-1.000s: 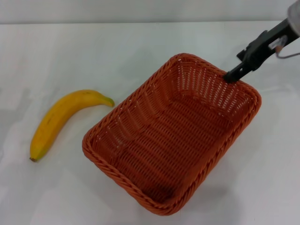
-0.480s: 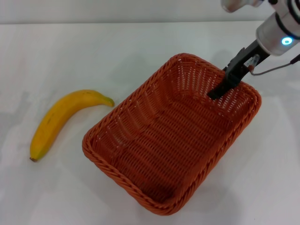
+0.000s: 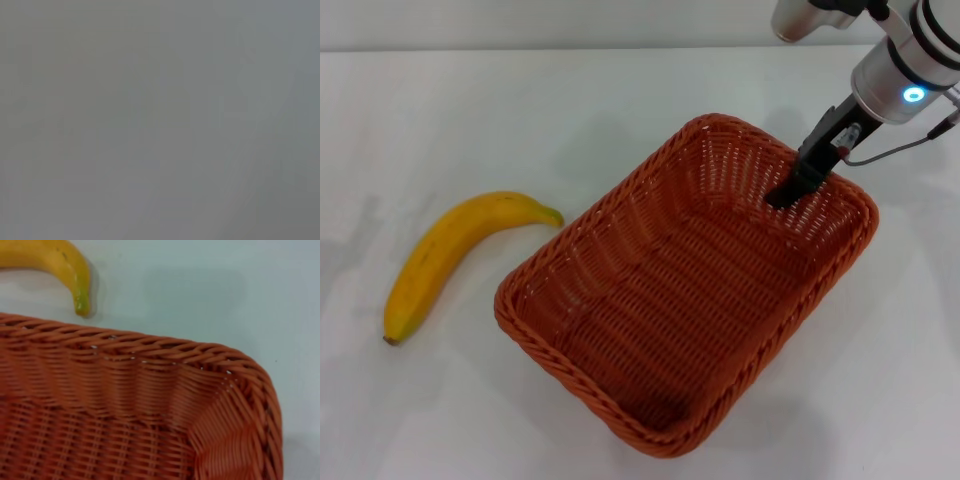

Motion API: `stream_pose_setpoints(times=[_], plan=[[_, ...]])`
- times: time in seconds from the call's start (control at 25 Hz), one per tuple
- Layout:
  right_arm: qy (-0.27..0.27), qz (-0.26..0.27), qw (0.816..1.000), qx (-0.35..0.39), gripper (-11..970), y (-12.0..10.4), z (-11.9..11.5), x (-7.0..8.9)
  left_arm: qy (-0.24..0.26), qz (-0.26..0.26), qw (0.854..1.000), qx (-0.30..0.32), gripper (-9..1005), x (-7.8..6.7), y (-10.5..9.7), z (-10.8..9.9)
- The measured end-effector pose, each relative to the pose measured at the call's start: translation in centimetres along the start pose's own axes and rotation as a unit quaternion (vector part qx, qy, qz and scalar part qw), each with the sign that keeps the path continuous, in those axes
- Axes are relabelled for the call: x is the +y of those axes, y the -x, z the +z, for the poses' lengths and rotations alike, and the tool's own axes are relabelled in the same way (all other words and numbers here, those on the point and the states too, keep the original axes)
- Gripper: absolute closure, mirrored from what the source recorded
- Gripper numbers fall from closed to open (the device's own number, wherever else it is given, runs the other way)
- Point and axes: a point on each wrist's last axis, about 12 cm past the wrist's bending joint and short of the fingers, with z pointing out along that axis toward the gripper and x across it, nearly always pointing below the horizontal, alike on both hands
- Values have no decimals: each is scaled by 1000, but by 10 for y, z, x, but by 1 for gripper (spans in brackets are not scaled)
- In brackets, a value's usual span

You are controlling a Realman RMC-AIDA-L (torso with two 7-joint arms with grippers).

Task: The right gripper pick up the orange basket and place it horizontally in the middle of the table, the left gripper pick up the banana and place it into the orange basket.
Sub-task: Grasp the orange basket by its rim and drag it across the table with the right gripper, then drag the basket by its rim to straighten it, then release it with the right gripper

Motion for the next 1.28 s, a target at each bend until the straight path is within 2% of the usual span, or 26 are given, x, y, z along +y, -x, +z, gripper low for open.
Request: stream_pose_setpoints(times=[0.2, 0.32, 0.36, 0.56, 0.68, 0.72, 0.76, 0.96, 1.08, 1.28], plan=[[8, -12, 1000, 19, 386, 3, -2, 4, 3, 6, 1000, 2, 145, 3, 1, -2], [10, -2, 1000, 20, 438, 3, -4, 3, 3, 6, 1000, 1, 146, 3, 2, -4], [8, 9, 1000, 20, 456, 2, -6, 2, 3, 6, 1000, 0, 147, 3, 2, -5], [9, 79, 997, 14, 725, -3, -24, -11, 5, 14, 1000, -2, 149, 5, 5, -7], [25, 121, 992, -3, 772, -9, -34, -19, 8, 17, 1000, -3, 150, 7, 6, -8], [25, 121, 992, -3, 787, -9, -34, -19, 9, 17, 1000, -4, 151, 7, 6, -8], [35, 167, 985, -19, 803, -18, -44, -27, 10, 18, 1000, -4, 151, 7, 7, -8], [35, 266, 963, -24, 847, -39, -53, -38, 9, 30, 999, -9, 153, 10, 12, -9], [39, 305, 951, -19, 848, -55, -53, -37, 9, 31, 999, -13, 155, 10, 13, -7], [49, 377, 924, -38, 849, -96, -60, -33, 2, 31, 999, -17, 157, 9, 14, 0]])
